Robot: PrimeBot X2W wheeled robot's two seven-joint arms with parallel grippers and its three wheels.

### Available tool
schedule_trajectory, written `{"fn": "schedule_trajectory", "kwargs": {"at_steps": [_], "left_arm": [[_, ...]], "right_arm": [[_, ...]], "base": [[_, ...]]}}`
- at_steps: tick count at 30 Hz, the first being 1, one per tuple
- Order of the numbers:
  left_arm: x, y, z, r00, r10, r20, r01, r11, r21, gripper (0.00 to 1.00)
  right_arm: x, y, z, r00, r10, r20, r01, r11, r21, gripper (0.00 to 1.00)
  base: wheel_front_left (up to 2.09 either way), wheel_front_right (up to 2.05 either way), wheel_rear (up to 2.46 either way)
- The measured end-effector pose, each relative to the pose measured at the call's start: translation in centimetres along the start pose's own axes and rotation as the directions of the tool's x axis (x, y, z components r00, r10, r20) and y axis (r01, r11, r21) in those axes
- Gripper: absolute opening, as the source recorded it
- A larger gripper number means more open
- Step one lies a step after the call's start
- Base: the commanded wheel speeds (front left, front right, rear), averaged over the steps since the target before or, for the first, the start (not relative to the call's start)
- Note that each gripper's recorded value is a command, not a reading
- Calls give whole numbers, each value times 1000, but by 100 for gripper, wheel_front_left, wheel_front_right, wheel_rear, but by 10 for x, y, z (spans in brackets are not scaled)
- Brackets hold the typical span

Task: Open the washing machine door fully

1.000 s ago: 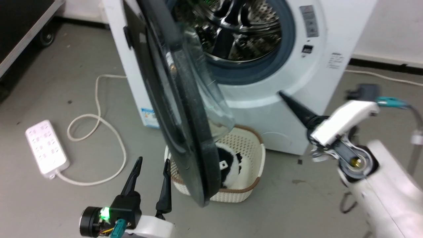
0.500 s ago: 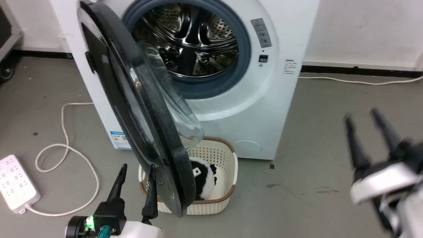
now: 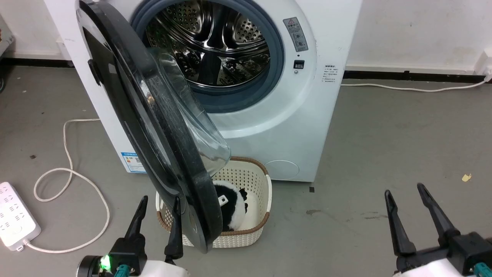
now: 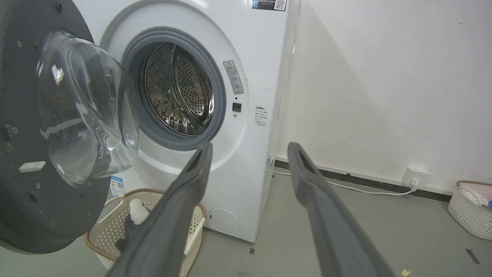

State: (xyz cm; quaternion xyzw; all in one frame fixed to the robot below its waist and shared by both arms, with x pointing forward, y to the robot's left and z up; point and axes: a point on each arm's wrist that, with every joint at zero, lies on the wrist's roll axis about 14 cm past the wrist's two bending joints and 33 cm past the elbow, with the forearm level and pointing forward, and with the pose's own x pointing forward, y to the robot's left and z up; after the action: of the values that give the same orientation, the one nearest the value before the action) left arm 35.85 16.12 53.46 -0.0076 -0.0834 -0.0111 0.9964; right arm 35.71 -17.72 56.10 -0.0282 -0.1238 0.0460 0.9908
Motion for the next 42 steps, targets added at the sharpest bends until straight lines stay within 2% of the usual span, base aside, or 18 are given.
{"fn": "schedule_trajectory", "kwargs": {"at_steps": [12, 13, 14, 19, 24, 26, 29, 32, 36, 39, 42], "left_arm": [[-3, 2, -8, 1000, 4, -27, -4, 1000, 1, 100], [-3, 2, -8, 1000, 4, -27, -4, 1000, 1, 54], [-3, 2, -8, 1000, 4, -27, -4, 1000, 0, 0], [0, 5, 2, 1000, 10, 7, -10, 1000, -1, 0], [7, 17, 40, 990, 55, 126, -56, 998, 4, 0], [11, 25, 69, 972, 91, 215, -93, 996, -1, 0], [14, 31, 122, 919, 123, 376, -122, 992, -26, 0], [12, 24, 162, 866, 102, 490, -102, 994, -27, 0], [9, 6, 193, 816, 43, 577, -48, 999, -6, 0], [10, -14, 195, 812, -22, 583, 17, 1000, 15, 0], [17, -36, 173, 855, -88, 512, 94, 996, 14, 0]], "right_arm": [[-9, 6, -14, 999, 13, -48, -13, 1000, -2, 100], [-9, 6, -14, 999, 14, -48, -14, 1000, -2, 100], [-9, 6, -14, 999, 13, -48, -13, 1000, -2, 100], [-9, 6, -13, 999, 10, -46, -10, 1000, 10, 100], [-8, 6, -13, 999, 9, -43, -9, 1000, 21, 100], [-8, 6, -13, 999, 9, -43, -7, 1000, 28, 100], [-7, 6, -13, 999, 7, -41, -6, 999, 34, 100], [-7, 6, -13, 999, 8, -41, -6, 999, 36, 100], [-7, 7, -12, 999, 10, -39, -8, 999, 43, 100], [-7, 8, -12, 999, 12, -39, -10, 999, 45, 100], [-8, 9, -12, 999, 13, -38, -11, 999, 47, 100]], "base": [[0, 0, 0], [0, 0, 0], [0, 0, 0], [0, 0, 0], [0, 0, 0], [0, 0, 0], [0, 0, 0], [0, 0, 0], [0, 0, 0], [0, 0, 0], [0, 0, 0]]}}
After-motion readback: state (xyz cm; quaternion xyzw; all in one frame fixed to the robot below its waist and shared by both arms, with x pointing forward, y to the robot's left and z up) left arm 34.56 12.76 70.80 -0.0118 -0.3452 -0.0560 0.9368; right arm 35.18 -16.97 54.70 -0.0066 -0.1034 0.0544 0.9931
